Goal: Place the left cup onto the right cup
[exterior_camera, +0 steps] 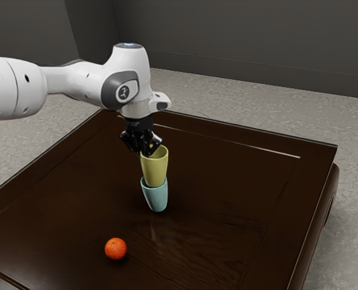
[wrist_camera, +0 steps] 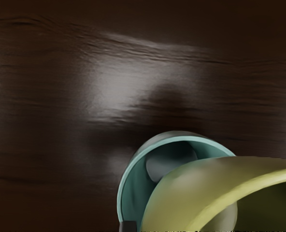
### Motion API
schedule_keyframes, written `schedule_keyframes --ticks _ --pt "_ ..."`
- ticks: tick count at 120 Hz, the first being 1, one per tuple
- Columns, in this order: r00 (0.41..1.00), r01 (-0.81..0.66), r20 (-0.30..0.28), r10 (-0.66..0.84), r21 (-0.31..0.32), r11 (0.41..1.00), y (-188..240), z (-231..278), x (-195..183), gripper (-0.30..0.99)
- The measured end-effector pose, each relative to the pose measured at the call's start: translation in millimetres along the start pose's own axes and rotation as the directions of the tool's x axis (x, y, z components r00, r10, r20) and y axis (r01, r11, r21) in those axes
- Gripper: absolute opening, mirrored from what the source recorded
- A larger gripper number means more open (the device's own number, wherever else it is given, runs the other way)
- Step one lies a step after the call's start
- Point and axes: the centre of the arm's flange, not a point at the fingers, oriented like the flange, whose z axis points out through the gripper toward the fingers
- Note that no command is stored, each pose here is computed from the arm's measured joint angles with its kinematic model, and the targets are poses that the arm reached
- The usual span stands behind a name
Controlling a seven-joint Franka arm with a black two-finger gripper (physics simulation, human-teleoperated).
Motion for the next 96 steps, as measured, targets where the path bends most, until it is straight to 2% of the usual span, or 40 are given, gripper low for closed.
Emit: schedule_keyframes --ticks 13,36,56,72,84,96 --pt "1.000 0.016 0.008 -0.016 0.001 1.000 -1 6 1 -0.08" --pt "0.999 0.039 0.029 -0.038 -0.003 0.999 -4 15 -1 0.34" --pt "0.999 0.048 0.022 -0.048 -0.005 0.999 -4 10 -2 0.53" --pt "0.997 0.067 -0.040 -0.067 -0.004 0.998 -16 -50 -20 0.61" --pt "0.993 0.082 -0.090 -0.079 0.030 0.996 -33 -104 -42 0.64" --pt "0.990 0.087 -0.114 -0.081 0.057 0.995 -54 -138 -52 0.66"
